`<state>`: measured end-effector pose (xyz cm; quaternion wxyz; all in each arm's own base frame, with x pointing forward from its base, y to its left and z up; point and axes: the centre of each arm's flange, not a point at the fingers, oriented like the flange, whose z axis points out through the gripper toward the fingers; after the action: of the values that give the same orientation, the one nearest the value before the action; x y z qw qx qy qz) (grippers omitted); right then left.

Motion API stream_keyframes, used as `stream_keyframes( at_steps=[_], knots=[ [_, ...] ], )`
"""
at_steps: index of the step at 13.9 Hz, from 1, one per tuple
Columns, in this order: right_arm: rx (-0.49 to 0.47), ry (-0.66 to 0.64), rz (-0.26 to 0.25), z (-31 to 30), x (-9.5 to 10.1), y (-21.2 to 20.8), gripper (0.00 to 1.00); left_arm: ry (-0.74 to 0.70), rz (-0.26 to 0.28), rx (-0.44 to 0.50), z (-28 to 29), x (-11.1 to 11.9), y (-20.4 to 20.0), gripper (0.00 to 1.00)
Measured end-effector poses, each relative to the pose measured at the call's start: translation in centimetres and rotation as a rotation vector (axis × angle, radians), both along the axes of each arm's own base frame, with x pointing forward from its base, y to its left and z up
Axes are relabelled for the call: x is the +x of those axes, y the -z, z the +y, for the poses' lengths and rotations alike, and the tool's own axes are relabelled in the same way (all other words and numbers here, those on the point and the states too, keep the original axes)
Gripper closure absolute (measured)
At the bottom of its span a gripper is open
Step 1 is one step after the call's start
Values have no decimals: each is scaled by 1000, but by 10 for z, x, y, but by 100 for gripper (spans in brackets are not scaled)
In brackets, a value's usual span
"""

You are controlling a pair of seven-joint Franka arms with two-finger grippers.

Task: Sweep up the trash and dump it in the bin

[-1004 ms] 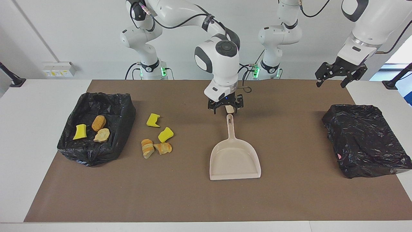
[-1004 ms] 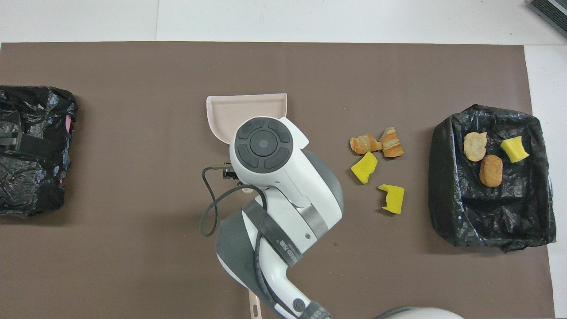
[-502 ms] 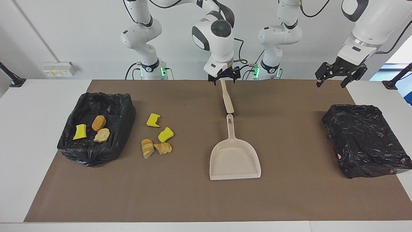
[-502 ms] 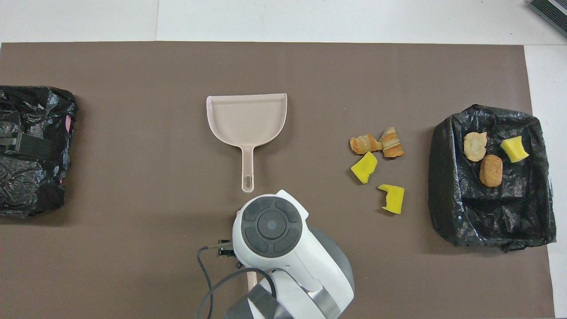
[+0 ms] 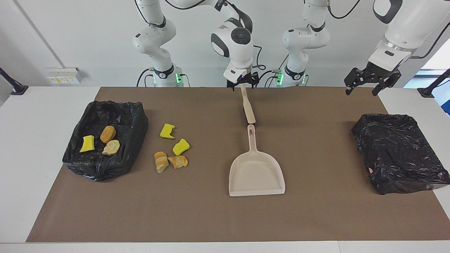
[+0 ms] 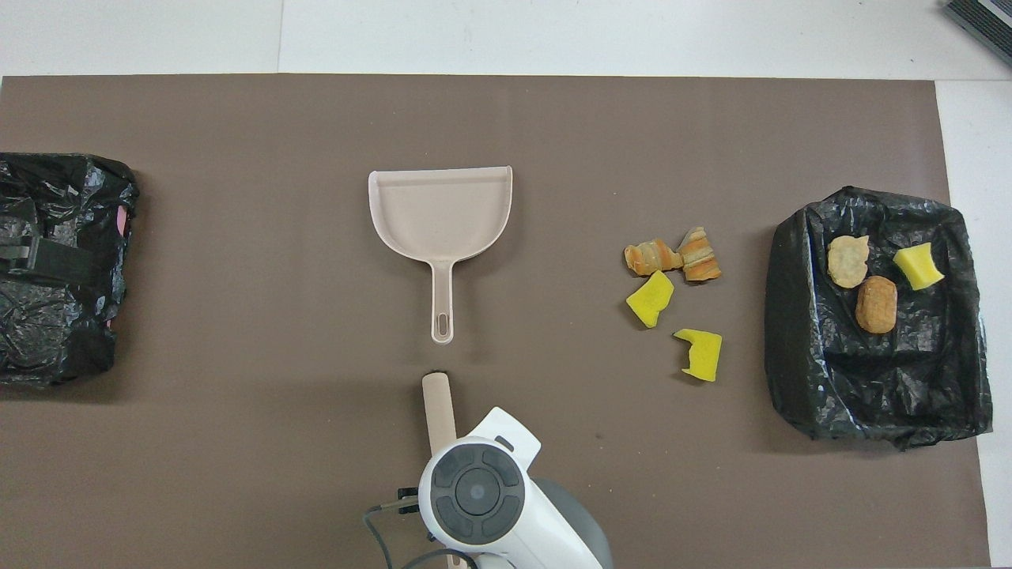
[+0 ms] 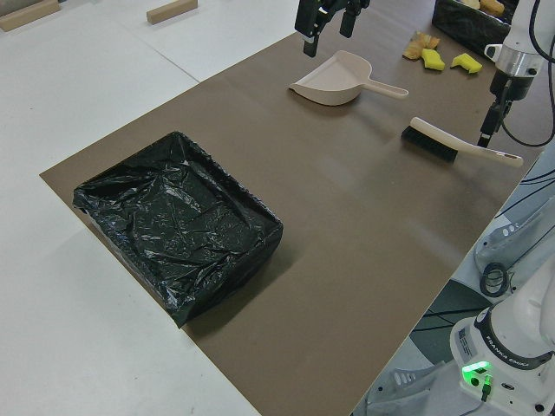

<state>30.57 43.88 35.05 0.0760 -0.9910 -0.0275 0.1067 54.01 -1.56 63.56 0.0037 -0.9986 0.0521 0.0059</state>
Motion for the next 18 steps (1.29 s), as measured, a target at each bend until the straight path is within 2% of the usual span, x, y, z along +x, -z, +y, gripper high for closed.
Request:
stream_keyframes(
  at_steps=[4, 6, 7, 11, 13, 18],
  knots=[
    [-20, -35, 19, 7, -27, 13, 0, 1, -3, 1, 0, 0, -1, 0],
    [-22, -35, 20, 7, -29, 13, 0, 23, -4, -5, -12, -1, -2, 0],
    [-21, -34, 19, 7, -29, 12, 7, 43, -4, -11, -23, -2, -2, 0],
    [-24, -22, 21, 7, -29, 12, 55, 131, -49, -42, -87, -4, -6, 0],
    [-26, -7, 22, 7, -29, 12, 74, 150, -49, -60, -105, -4, -2, 0],
    [-12, 3, 19, 4, -23, -5, 74, 153, -48, -79, -110, 0, 5, 0]
  ],
)
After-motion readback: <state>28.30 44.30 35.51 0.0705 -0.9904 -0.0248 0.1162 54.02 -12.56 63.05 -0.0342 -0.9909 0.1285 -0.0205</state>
